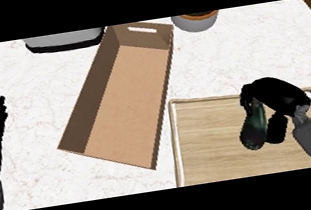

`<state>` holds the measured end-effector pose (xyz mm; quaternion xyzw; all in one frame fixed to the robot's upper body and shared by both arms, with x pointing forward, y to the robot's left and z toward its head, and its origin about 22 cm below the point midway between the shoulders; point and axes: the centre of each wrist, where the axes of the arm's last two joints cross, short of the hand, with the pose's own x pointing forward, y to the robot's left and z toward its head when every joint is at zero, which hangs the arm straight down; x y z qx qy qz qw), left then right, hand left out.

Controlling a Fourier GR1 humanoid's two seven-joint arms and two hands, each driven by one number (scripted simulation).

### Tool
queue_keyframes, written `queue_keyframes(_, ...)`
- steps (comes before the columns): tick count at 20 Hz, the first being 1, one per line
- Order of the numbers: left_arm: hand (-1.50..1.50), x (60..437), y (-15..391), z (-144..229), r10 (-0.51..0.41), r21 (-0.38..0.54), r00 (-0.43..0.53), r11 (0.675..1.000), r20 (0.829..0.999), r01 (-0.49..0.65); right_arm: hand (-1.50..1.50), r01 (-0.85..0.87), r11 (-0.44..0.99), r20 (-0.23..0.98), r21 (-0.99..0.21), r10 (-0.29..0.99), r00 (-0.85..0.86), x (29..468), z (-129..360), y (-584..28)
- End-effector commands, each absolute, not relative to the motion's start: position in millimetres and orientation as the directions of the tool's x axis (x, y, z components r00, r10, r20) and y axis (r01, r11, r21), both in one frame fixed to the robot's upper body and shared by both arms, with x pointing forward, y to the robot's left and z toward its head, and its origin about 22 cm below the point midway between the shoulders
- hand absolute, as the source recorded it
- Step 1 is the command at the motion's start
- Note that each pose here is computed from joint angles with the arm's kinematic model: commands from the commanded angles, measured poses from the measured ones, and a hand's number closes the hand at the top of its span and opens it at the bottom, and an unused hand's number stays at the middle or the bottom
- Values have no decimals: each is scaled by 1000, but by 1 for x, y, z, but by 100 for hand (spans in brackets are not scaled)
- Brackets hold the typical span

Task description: Pick the eggplant from the tray and place it in the cardboard box

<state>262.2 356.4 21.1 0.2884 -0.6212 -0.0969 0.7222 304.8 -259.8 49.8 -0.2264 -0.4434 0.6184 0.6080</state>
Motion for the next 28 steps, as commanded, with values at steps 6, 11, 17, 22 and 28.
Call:
queue_keyframes(6,0,275,354,30,-514,547,192,809,836,-215,150,-139,93,151,-986,859,-489,361,93,-275)
queue_keyframes(11,0,265,363,17,-505,541,201,811,840,-223,150,7,229,188,-973,815,-548,388,126,-291)
queue_keyframes(17,0,257,358,6,-496,536,219,820,840,-203,150,67,367,207,-928,656,-726,394,147,-247)
queue_keyframes(22,0,261,365,14,-509,546,203,808,836,-221,150,-41,406,290,-913,574,-766,401,181,-212)
queue_keyframes(28,0,278,350,22,-497,533,199,818,844,-216,150,-179,493,451,-851,514,-730,410,195,-137)
